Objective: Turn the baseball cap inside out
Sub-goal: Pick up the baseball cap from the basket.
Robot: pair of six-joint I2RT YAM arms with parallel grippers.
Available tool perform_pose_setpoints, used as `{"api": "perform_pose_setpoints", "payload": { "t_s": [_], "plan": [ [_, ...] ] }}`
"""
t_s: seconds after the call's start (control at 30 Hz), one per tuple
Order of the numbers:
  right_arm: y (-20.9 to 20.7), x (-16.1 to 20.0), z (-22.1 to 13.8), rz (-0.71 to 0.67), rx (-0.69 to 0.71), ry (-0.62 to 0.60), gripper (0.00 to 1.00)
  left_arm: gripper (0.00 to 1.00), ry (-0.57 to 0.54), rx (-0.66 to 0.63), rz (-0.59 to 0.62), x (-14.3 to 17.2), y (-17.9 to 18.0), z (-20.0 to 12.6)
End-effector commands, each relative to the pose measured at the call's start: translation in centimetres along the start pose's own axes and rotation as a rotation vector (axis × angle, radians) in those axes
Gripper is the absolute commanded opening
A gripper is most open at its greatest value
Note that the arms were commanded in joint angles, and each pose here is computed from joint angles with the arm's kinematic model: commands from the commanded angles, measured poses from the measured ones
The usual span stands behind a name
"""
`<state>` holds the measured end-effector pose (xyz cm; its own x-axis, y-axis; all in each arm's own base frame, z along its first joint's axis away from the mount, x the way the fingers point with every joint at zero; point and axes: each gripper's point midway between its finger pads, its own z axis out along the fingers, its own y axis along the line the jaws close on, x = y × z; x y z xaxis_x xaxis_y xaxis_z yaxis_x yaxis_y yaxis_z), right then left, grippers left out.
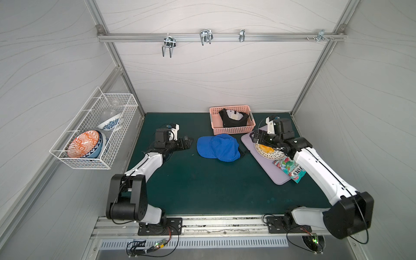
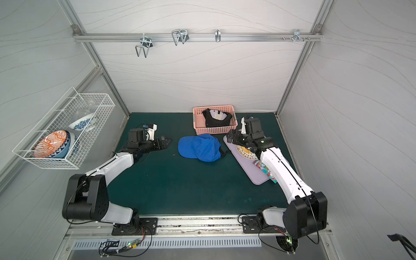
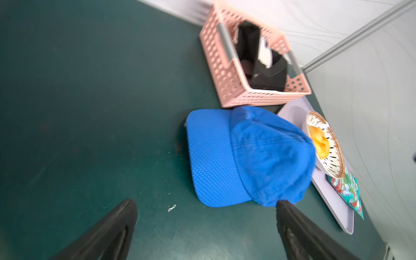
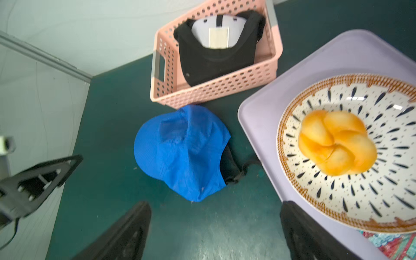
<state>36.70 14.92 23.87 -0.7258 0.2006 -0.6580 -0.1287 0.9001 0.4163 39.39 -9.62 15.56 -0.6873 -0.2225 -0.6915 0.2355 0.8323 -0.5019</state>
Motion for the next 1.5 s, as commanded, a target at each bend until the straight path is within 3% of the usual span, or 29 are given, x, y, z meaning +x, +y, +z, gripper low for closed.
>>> {"api": "perform_pose_setpoints", "payload": {
  "t_s": [0.0,0.13,0.3,0.63,0.9,1.27,1.37,1.47],
  "plan": [
    [0.3,-3.1,2.8,-0.044,-0.029,-0.033,0.94,1.00,0.017,0.004,0.106,1.2,-1.8,-1.6],
    [0.5,-5.8,7.4,-0.060,-0.041,-0.022,0.97,1.00,-0.016,0.034,0.246,1.9,-5.7,-3.1],
    [1.3,-8.6,13.8,-0.103,-0.086,0.002,0.98,1.00,-0.045,0.073,0.260,3.2,-8.0,-4.4],
    [2.9,-9.2,24.3,-0.197,-0.142,0.040,0.99,1.00,-0.044,0.030,0.243,6.6,-6.7,-5.2],
    [6.1,-8.4,28.4,-0.341,-0.153,0.016,0.99,1.00,0.000,0.050,0.205,8.0,-6.6,-4.9],
    [5.6,-9.1,32.3,-0.375,0.028,-0.093,0.99,1.00,0.022,0.058,0.208,8.4,-6.8,-5.3],
    [4.8,-9.5,32.3,-0.359,0.087,-0.113,0.93,1.00,0.022,0.056,0.205,8.3,-6.9,-5.3],
    [4.5,-9.3,32.4,-0.341,0.082,-0.102,0.70,1.00,0.020,0.048,0.202,8.1,-6.8,-5.3]
  ]
}}
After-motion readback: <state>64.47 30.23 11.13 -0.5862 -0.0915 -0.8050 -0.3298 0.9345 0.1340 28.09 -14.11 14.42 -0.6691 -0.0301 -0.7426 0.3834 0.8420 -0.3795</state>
